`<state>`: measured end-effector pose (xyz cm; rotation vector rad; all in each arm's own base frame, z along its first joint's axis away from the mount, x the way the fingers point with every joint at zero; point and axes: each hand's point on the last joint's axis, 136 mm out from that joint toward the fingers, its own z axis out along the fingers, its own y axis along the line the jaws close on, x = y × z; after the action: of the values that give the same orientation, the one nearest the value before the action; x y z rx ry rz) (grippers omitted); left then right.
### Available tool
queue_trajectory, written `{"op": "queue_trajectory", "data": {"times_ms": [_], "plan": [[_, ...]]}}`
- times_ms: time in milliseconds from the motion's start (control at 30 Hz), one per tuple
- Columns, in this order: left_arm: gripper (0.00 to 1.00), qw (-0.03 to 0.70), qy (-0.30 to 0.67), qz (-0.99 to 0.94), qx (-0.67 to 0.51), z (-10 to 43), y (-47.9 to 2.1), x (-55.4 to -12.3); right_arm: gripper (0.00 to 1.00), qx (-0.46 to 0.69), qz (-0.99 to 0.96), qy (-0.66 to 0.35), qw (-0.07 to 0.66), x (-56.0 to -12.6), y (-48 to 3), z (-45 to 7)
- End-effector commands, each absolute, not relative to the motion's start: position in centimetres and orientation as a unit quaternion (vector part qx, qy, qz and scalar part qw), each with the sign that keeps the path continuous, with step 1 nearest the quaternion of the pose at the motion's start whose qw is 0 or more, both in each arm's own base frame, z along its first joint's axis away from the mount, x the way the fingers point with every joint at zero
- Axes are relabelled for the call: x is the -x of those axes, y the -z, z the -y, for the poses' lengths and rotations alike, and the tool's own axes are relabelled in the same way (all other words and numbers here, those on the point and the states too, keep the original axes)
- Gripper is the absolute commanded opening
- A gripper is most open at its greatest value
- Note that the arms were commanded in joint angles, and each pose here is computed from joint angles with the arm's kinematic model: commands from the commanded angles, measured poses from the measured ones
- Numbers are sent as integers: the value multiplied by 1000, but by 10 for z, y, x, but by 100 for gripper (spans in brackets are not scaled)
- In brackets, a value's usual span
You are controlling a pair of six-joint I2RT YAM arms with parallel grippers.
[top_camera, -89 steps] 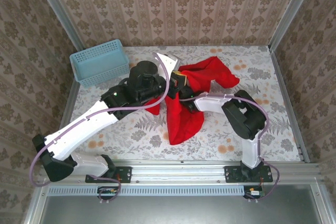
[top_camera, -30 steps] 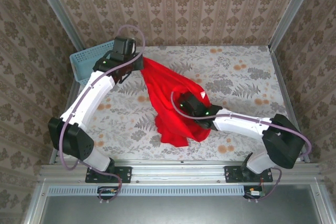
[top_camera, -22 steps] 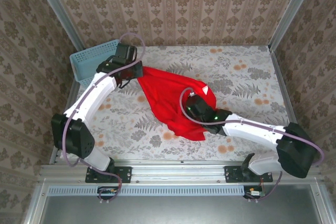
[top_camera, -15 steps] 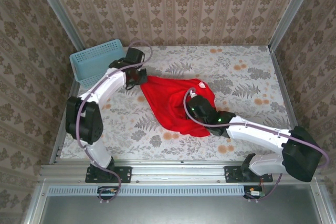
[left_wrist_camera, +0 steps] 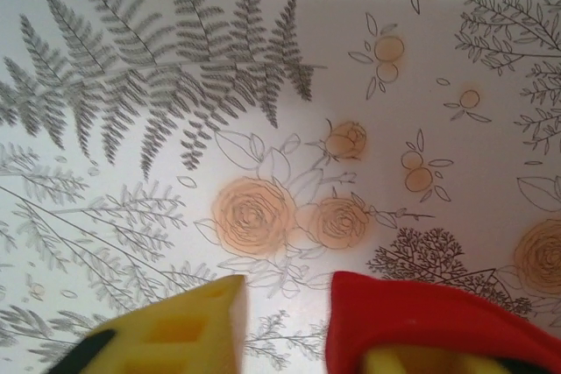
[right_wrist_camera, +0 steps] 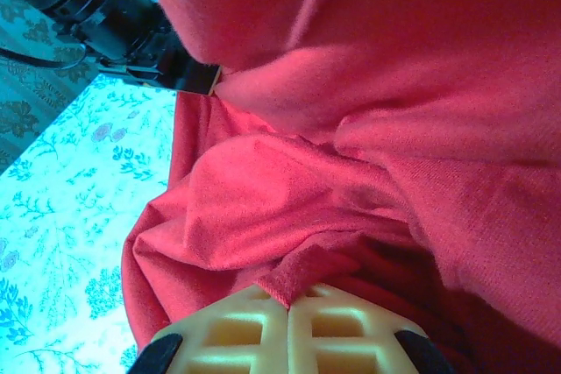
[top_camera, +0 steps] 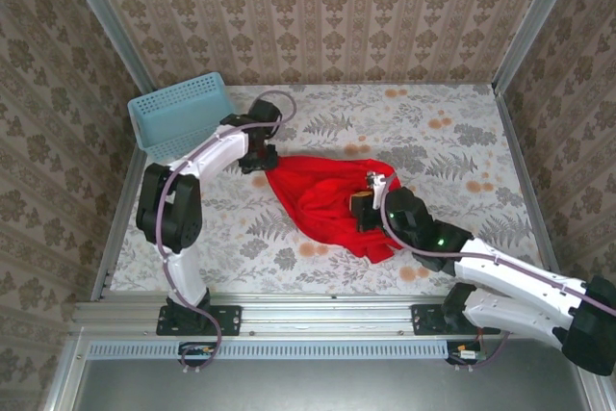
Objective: Fold the inside-out t-shirt
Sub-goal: Turn the T-shirt inside out at the center of the table.
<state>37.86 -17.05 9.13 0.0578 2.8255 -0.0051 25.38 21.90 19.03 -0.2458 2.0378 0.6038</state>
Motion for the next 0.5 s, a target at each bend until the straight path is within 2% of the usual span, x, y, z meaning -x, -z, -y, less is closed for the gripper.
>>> {"op": "queue_trajectory", "data": {"times_ms": [0, 100, 267, 467], "plan": [[39, 170, 28, -983, -59, 189, -107, -356, 0, 83, -836, -274, 468, -252, -177, -221], [51, 214, 88, -966, -112, 225, -135, -340, 0, 80, -848, -261, 454, -256, -159, -223], [63, 286, 229, -904, -220, 297, -179, -310, 0, 88, -858, -253, 438, -262, -142, -233], [66, 260, 327, -870, -262, 342, -178, -293, 0, 94, -855, -257, 441, -265, -146, -237]]}}
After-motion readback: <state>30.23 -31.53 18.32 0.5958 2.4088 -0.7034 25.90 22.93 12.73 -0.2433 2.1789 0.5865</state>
